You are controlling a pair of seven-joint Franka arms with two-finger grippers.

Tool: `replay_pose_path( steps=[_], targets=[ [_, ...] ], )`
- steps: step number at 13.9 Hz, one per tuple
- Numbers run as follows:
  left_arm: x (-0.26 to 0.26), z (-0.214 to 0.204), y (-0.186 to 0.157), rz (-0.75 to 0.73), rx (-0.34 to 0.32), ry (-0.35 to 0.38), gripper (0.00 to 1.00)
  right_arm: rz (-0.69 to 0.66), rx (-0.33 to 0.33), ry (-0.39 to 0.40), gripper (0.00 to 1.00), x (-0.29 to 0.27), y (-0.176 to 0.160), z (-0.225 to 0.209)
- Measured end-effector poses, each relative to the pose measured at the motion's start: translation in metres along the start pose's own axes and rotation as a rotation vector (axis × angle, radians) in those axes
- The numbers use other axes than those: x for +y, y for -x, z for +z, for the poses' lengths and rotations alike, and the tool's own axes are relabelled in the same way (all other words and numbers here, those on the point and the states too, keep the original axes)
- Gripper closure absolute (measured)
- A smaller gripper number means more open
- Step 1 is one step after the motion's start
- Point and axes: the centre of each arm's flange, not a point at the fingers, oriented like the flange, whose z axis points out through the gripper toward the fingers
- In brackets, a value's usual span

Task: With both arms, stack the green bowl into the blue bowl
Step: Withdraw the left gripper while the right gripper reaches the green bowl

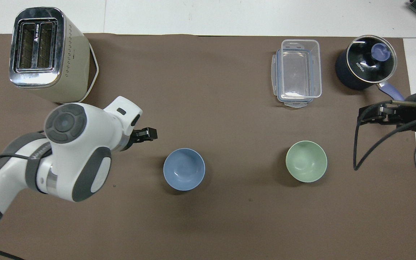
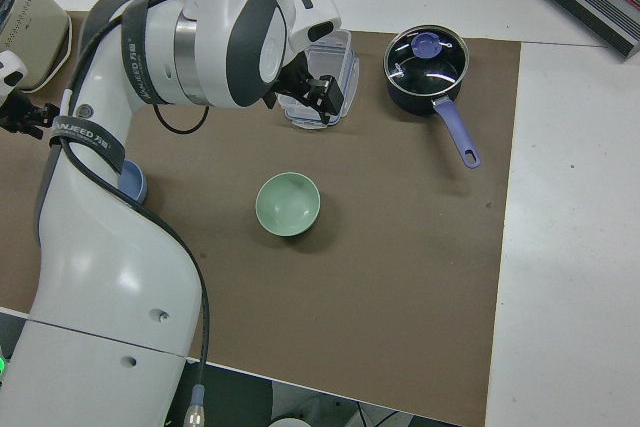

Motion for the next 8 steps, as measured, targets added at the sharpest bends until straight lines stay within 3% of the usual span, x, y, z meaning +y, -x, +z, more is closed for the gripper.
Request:
replay_pose_path(
  steps=[4, 8],
  targets=[
    [-0.088, -0.052, -0.047, 0.104, -0.033, -0.013, 0.00, -0.003, -0.054, 0.009, 0.00, 0.001, 0.007, 0.088],
    [-0.149, -0.105, -0.068, 0.151, -0.044, -0.013, 0.00, -0.010, -0.105, 0.018, 0.00, 0.003, 0.033, 0.176]
  ],
)
